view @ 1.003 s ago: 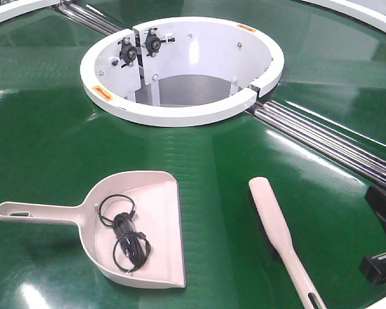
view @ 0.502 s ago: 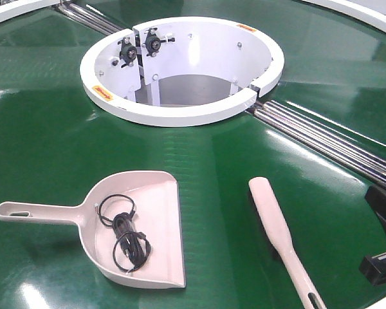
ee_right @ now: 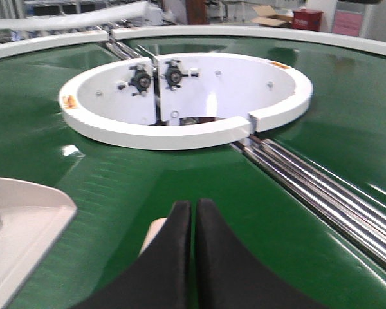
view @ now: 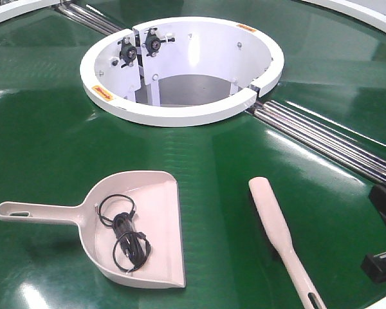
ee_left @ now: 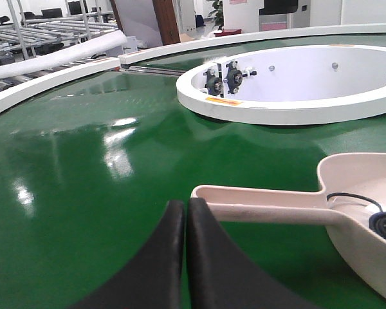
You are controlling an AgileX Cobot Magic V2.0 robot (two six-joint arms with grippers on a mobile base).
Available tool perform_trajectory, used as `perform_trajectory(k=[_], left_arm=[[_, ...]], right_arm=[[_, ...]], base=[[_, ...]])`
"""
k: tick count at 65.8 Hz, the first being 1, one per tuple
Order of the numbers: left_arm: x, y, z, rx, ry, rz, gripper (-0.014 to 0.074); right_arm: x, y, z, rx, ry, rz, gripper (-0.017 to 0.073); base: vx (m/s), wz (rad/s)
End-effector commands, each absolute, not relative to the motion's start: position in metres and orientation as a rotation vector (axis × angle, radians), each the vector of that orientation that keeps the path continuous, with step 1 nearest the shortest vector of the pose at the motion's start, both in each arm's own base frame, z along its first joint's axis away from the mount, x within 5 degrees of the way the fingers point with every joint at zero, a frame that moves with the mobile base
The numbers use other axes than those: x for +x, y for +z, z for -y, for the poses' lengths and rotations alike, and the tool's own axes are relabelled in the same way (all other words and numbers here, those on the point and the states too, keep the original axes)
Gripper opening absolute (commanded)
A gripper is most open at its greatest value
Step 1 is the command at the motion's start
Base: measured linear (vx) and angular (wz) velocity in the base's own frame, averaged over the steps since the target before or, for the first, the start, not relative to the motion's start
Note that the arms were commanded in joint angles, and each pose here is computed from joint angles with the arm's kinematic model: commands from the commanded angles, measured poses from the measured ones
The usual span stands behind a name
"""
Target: Clean and inspect green conveyor with broom and dustpan
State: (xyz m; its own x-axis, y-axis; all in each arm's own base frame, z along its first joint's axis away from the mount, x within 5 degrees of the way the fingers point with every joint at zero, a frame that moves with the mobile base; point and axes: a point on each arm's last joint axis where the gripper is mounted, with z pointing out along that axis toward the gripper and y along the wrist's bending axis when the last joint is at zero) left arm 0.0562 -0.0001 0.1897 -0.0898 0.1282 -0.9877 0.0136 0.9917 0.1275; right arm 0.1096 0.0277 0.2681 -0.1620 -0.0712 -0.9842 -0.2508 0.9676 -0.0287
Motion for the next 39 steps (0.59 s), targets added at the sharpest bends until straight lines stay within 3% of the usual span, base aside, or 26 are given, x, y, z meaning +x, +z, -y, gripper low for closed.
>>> perform_trajectory(k=[1, 24, 39], left_arm=[[0.056, 0.189, 0.000, 0.088, 0.085, -1.601, -0.0023], [0.056, 0.189, 0.000, 0.088, 0.085, -1.601, -0.0023], [0.056, 0.189, 0.000, 0.088, 0.085, -1.601, -0.0023]], right_arm=[[0.112, 0.284, -0.022, -0.188, 0.123, -1.642, -0.0006], [0.106, 0.280, -0.006, -0.071, 0.014, -1.630, -0.0006], [0.078, 0.232, -0.004, -0.069, 0.014, -1.609, -0.0006]], base=[[0.00, 0.00], [0.00, 0.00], [0.00, 0.00]])
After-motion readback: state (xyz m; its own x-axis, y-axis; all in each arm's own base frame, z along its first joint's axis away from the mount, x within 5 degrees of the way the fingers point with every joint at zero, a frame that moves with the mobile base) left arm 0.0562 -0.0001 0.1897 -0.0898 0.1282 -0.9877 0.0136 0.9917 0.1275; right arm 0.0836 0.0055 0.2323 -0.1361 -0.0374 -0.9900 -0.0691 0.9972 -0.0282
